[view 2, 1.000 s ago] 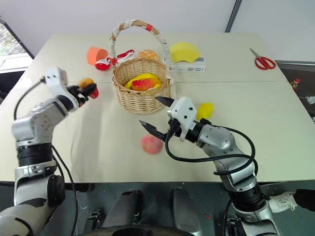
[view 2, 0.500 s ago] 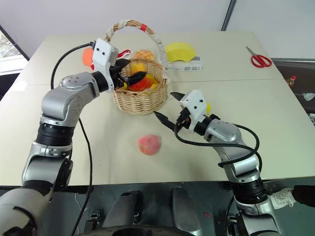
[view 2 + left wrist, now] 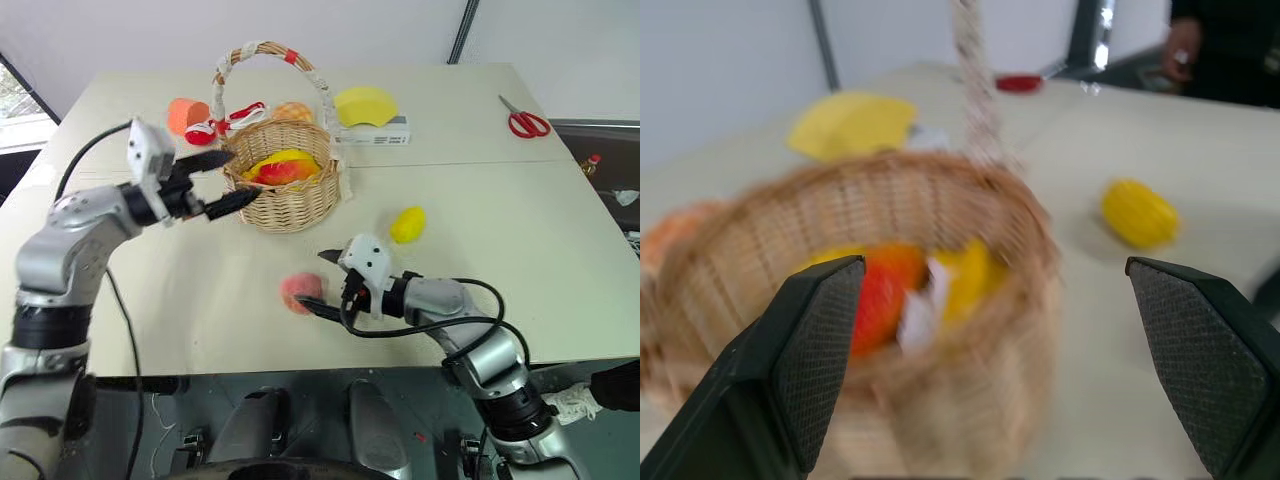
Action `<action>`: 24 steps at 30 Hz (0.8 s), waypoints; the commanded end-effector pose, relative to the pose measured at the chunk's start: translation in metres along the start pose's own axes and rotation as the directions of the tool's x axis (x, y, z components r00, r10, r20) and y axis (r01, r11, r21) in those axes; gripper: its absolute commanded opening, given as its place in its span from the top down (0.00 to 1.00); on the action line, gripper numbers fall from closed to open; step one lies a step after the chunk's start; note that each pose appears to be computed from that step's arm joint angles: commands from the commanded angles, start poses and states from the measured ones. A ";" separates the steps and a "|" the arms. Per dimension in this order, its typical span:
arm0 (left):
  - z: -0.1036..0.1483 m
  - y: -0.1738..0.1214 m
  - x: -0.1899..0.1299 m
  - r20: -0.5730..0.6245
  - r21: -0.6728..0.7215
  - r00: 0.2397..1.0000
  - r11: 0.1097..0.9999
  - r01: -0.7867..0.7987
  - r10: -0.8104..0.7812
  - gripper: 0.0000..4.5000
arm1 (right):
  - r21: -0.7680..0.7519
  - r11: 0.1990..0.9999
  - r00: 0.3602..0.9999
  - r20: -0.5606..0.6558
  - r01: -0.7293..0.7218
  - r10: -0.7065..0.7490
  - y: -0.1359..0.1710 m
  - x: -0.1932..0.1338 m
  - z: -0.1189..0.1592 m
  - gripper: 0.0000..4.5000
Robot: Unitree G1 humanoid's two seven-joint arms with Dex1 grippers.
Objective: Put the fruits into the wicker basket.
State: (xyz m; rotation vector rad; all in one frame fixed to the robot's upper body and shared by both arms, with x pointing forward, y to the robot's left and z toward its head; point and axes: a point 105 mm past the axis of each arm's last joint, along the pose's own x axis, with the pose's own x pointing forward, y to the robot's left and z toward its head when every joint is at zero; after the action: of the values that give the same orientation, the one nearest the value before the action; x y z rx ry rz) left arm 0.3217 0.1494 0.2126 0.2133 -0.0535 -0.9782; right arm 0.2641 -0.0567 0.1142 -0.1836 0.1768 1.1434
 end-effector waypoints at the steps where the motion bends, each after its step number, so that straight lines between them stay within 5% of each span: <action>1: 0.010 -0.024 -0.015 0.003 0.046 0.996 0.995 0.085 -0.085 0.01 | 0.045 0.999 1.000 0.007 0.006 -0.006 -0.002 0.008 -0.001 0.00; 6: -0.005 -0.041 -0.024 -0.058 0.017 0.993 0.995 0.099 -0.098 0.01 | 0.140 0.990 1.000 0.011 -0.028 0.026 -0.001 0.013 -0.005 0.00; 12: -0.011 -0.046 -0.030 -0.080 0.003 0.992 0.995 0.100 -0.099 0.00 | 0.093 0.995 1.000 0.003 -0.020 0.020 -0.007 0.013 -0.001 0.54; 24: -0.009 -0.040 -0.053 -0.093 -0.028 0.993 0.997 0.071 -0.073 0.00 | -0.074 0.983 0.940 0.312 0.166 -0.135 -0.060 -0.004 0.105 0.54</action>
State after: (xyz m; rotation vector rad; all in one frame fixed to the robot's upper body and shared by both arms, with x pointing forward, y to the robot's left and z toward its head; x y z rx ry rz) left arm 0.2638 0.1708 0.1851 0.2115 0.0983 -1.0407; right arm 0.3200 -0.0680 0.2000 -0.1131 -0.0859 1.0172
